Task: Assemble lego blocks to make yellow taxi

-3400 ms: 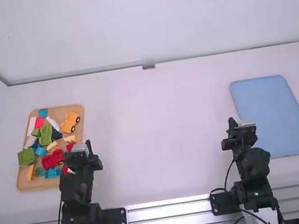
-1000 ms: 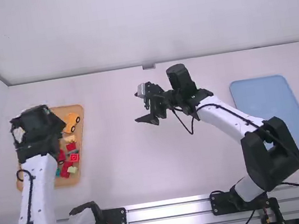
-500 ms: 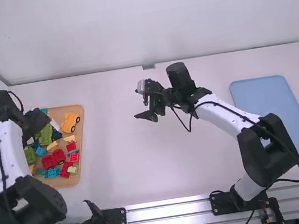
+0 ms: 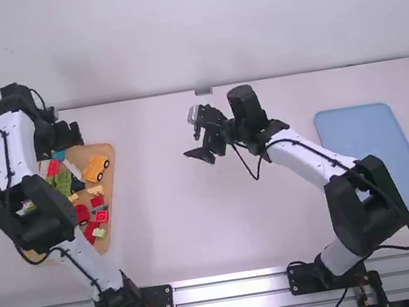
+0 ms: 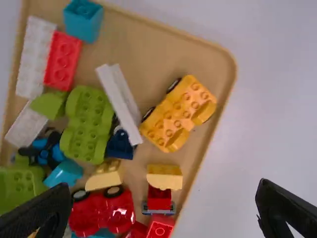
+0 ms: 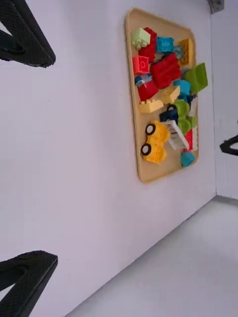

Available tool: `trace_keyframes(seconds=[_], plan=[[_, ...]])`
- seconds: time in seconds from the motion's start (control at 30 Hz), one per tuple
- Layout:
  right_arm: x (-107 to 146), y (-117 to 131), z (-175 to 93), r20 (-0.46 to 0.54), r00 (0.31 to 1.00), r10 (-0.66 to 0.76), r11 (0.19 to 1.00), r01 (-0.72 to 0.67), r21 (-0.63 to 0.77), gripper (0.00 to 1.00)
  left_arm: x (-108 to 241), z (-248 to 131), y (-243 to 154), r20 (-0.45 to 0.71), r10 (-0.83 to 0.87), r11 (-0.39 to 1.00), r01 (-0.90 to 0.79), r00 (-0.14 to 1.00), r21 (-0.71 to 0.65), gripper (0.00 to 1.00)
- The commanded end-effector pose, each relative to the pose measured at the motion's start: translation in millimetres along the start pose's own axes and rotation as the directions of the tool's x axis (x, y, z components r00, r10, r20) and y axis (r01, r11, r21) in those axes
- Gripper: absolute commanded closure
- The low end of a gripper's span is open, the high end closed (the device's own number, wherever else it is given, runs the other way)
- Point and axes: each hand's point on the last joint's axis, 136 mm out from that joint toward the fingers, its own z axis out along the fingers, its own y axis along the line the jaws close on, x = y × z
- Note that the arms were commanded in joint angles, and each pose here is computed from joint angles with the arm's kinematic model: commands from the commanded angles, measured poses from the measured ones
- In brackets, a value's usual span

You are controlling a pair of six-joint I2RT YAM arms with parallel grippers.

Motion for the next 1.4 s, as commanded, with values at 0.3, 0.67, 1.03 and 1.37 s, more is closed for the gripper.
trace_keyframes(seconds=[0.3, 0.67, 1.03, 1.37], plan=[[-1, -12, -15, 0.018, 0.998, 0.067, 0.997, -0.067, -0.027, 0.01, -2, 93, -1, -0.264, 0.402, 0.890, -0.442, 0.877, -0.109, 0.00], [6, -16, -16, 0.001, 0.998, 0.068, 0.998, -0.068, -0.003, 0.02, 16, 124, -8, -0.256, 0.669, 0.739, -0.662, 0.698, 0.124, 0.18], [12, -27, -20, -0.017, 0.998, 0.065, 0.997, -0.064, 0.047, 0.02, 32, 120, -7, -0.225, 0.698, 0.716, -0.656, 0.680, 0.239, 0.20], [18, -34, -20, -0.047, 0.996, 0.073, 0.993, -0.068, 0.095, 0.01, 29, 128, -3, -0.206, 0.669, 0.743, -0.630, 0.714, 0.228, 0.20]])
